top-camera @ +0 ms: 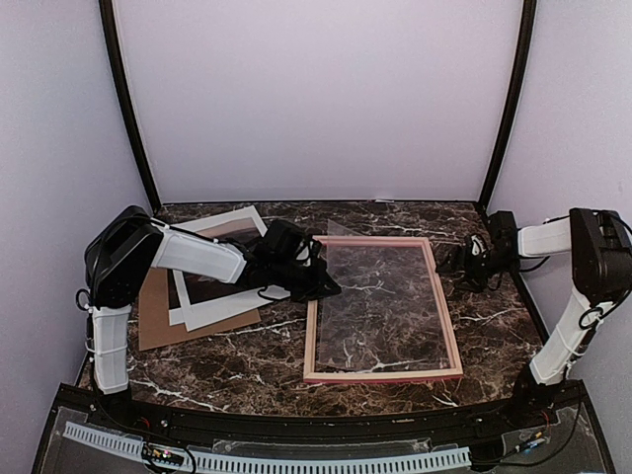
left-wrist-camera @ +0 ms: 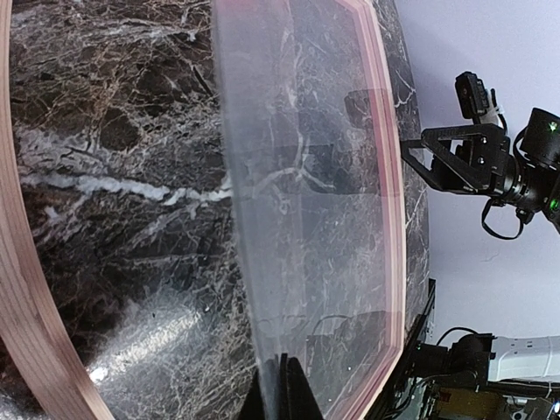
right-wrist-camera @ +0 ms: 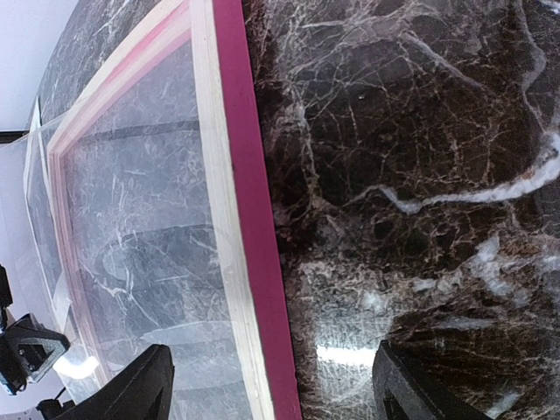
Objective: Put the photo into the frame
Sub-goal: Place the glass panel in the frame body.
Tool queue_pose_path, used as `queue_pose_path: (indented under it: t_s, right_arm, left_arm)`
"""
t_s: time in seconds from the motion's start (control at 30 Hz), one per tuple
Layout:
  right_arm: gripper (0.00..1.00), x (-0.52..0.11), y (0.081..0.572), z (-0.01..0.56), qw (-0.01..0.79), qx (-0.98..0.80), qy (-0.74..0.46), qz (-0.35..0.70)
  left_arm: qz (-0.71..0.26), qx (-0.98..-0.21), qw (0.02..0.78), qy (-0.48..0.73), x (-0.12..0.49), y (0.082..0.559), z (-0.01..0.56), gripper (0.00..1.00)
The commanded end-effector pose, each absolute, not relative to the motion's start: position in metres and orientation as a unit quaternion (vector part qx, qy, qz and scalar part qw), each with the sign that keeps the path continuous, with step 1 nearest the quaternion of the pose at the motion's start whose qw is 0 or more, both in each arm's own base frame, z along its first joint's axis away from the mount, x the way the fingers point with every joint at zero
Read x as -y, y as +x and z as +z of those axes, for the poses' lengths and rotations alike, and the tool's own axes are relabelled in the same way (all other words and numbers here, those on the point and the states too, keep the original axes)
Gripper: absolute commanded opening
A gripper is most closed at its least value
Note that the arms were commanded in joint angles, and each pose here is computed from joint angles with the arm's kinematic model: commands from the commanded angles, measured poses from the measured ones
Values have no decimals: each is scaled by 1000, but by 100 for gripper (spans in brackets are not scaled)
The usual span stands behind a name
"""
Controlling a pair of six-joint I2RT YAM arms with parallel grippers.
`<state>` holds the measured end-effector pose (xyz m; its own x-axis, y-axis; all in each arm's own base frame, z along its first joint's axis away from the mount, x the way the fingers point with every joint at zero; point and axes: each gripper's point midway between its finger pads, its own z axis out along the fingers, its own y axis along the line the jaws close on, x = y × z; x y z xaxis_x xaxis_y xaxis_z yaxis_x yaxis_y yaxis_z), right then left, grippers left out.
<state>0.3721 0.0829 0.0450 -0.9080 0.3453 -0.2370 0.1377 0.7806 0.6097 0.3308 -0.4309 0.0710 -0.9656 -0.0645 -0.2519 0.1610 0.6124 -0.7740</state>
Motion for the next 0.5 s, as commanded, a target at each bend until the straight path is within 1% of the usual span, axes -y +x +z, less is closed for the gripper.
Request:
queue_pose_path:
  t_s: [0.0, 0.47]
  right_arm:
    - [79, -82, 373, 50, 183, -927, 122, 305]
    - [79, -82, 372, 49, 181, -927, 120, 305]
  left_arm:
    - [-449, -880, 152, 36, 426, 336, 98, 0]
    - [-445, -881, 156, 39, 426, 338, 99, 0]
